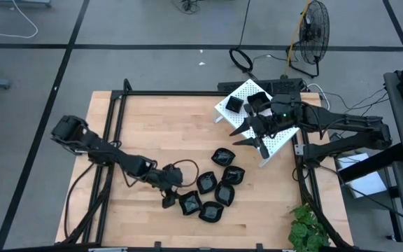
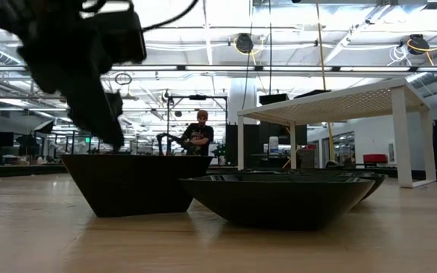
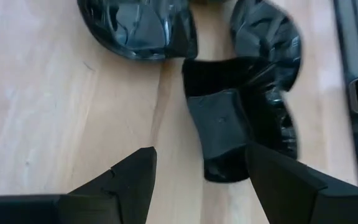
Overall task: Pick & Place Mini shaped plates
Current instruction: Stack the distorted square plate on top of the other distorted square plates on the shelf
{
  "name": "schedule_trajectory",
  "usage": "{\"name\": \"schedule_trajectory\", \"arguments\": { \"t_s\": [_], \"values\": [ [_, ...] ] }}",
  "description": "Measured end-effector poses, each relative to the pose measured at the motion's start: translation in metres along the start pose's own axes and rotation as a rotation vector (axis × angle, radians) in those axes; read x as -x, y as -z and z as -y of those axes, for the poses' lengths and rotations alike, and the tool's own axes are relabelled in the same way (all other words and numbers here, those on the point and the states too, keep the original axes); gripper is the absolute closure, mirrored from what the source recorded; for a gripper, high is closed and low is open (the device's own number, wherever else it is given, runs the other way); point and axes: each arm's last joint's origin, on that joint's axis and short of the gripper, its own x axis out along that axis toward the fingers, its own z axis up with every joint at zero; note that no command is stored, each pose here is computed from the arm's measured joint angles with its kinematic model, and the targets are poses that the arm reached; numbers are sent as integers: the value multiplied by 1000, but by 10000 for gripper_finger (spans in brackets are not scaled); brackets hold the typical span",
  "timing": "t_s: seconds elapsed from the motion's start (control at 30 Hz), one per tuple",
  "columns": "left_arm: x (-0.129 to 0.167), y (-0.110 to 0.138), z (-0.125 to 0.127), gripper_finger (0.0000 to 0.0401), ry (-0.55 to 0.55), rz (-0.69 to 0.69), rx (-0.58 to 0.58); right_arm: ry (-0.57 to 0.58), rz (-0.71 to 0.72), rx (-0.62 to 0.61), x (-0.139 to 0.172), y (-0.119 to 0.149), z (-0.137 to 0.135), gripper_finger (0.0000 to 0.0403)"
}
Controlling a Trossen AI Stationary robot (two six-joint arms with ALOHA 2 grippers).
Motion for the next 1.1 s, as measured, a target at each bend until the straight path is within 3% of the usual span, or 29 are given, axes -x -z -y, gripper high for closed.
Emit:
{"name": "schedule_trajectory", "arguments": {
  "t_s": [0.23, 0.57, 0.67, 1.0, 1.1],
  "values": [
    [-31, 6, -3, 151, -26, -73, -39, 2, 7, -25, 0, -1, 0, 273],
    [-37, 0, -7, 163, -54, -57, -34, 3, 14, -44, 0, -1, 0, 273],
    [-37, -2, -8, 198, -53, -49, -29, 4, 15, -40, 0, -1, 1, 273],
    [-37, -7, -13, 373, -52, -36, 8, 1, -5, -45, -6, 11, 1, 273],
    [-31, -10, -13, 393, -48, -33, -7, 0, -6, -45, -6, 11, 1, 273]
  ]
}}
